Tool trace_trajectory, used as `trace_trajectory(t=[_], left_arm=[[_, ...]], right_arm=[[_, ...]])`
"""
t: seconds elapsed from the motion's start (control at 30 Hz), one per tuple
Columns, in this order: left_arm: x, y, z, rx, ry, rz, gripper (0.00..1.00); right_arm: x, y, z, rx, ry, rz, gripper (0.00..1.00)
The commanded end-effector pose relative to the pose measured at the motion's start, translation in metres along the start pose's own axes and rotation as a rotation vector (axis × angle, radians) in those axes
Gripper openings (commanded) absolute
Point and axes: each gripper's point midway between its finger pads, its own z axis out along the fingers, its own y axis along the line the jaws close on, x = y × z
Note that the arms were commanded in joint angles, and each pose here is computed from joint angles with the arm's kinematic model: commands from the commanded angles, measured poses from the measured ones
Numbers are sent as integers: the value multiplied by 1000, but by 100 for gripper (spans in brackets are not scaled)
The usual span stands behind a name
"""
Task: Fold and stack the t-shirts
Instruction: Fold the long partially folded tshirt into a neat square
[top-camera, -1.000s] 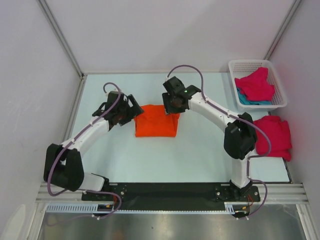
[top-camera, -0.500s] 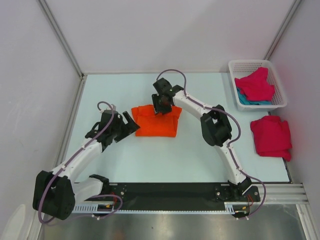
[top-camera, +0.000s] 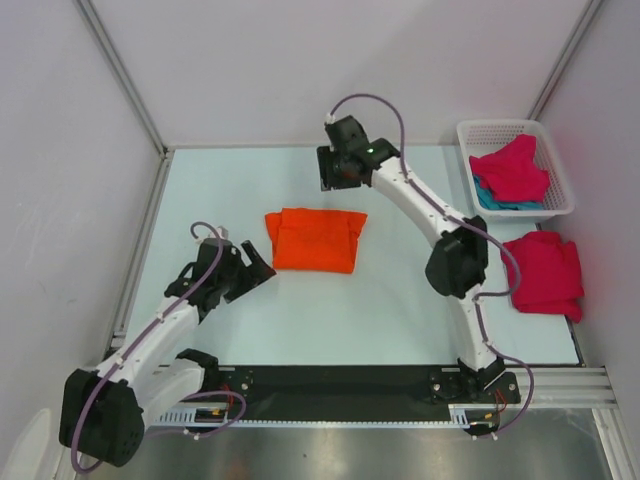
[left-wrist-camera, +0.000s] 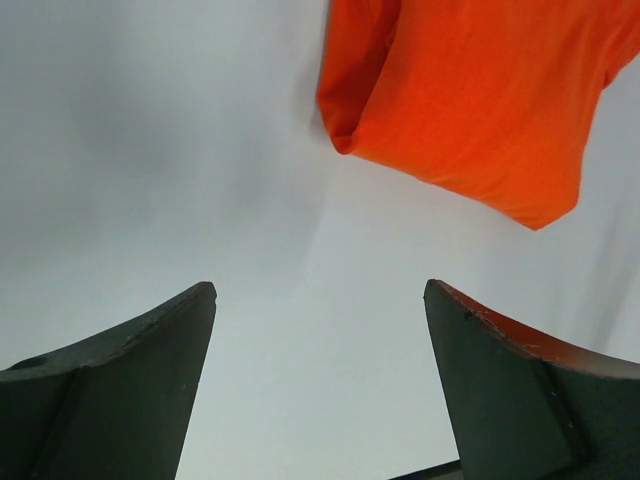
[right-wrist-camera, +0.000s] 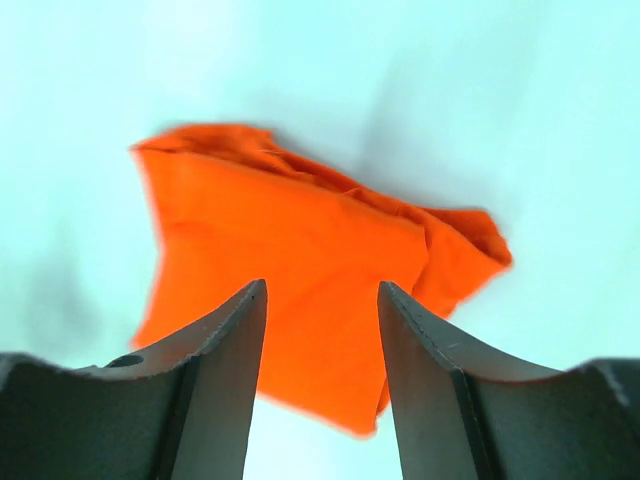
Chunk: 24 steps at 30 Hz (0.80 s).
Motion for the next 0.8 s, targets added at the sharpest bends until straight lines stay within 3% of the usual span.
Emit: trace_trajectory(t=[0.0,0.03,0.07,0.17,0.2,0.3,0.47,0.57,0.77], left_arm=[[-31,-29,-30,88,-117,11,91],[-45,-44,-42,130,-158,16,91],[-53,-54,-54,167,-193,23,91],[-77,-84,-82,258,-262,86,94],[-78,-85,-87,253,-259,121,99],[-79,-98,-100,281,-215,184,100],[-54,-125,-101,474,-27,195,100],[-55,-124,-95,476,30,171,100],[-85,-122,-100,397,-82,218,100]], right_arm=[[-44,33,-133,-89,-200,19,54],[-44,35,-168,-100,-247,38,54],[-4,36,-149,-73,-174,27,54],[31,29,-175,-11,-238,96,54],[72,20,-161,62,-175,77,54],[124,-27,-161,276,-127,164,58],[163,-49,-175,354,-135,309,64],[168,-52,-181,352,-139,354,66],[189,-48,-182,326,-106,379,66]])
